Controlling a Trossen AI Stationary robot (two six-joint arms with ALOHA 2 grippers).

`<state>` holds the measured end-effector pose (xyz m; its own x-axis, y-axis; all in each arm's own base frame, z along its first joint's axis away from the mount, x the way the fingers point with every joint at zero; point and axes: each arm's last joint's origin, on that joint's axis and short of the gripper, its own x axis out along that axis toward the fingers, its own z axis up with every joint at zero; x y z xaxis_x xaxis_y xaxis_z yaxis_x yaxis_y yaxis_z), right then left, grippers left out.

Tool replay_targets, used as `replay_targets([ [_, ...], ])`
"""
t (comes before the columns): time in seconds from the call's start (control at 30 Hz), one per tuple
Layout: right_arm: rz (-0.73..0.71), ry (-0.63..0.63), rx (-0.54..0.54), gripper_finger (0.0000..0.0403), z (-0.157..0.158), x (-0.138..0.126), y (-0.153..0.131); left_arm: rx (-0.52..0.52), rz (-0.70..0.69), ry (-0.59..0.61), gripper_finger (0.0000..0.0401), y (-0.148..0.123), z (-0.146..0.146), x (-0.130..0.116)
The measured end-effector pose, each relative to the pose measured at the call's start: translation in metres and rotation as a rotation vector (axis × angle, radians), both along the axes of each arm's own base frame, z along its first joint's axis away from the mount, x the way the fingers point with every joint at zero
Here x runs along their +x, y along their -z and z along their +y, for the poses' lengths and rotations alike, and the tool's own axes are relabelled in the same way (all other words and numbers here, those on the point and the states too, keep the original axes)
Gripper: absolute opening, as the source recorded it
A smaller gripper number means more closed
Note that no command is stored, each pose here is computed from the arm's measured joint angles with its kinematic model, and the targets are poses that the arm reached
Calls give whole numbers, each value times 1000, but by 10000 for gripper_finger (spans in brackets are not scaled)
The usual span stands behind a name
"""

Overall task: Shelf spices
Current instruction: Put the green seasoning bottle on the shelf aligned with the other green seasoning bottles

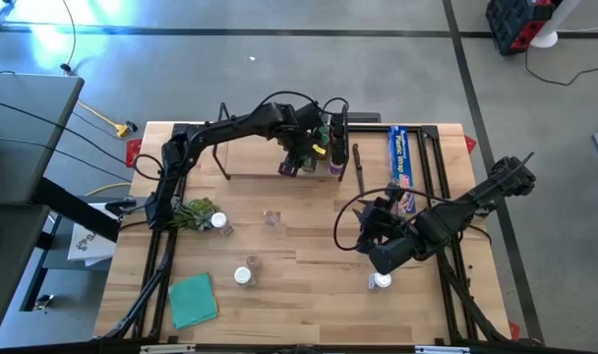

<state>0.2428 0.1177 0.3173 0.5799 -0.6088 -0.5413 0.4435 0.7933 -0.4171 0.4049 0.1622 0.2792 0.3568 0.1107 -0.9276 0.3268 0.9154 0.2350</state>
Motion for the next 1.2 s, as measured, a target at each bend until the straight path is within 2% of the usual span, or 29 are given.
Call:
replay_targets([
  [0.43, -1, 0, 2, 117, 0, 0, 0, -20, -49, -1, 237, 12, 9, 10],
  [1.2, -16, 13, 19, 117, 0, 0, 0, -1, -82, 8, 242, 14, 11, 14],
])
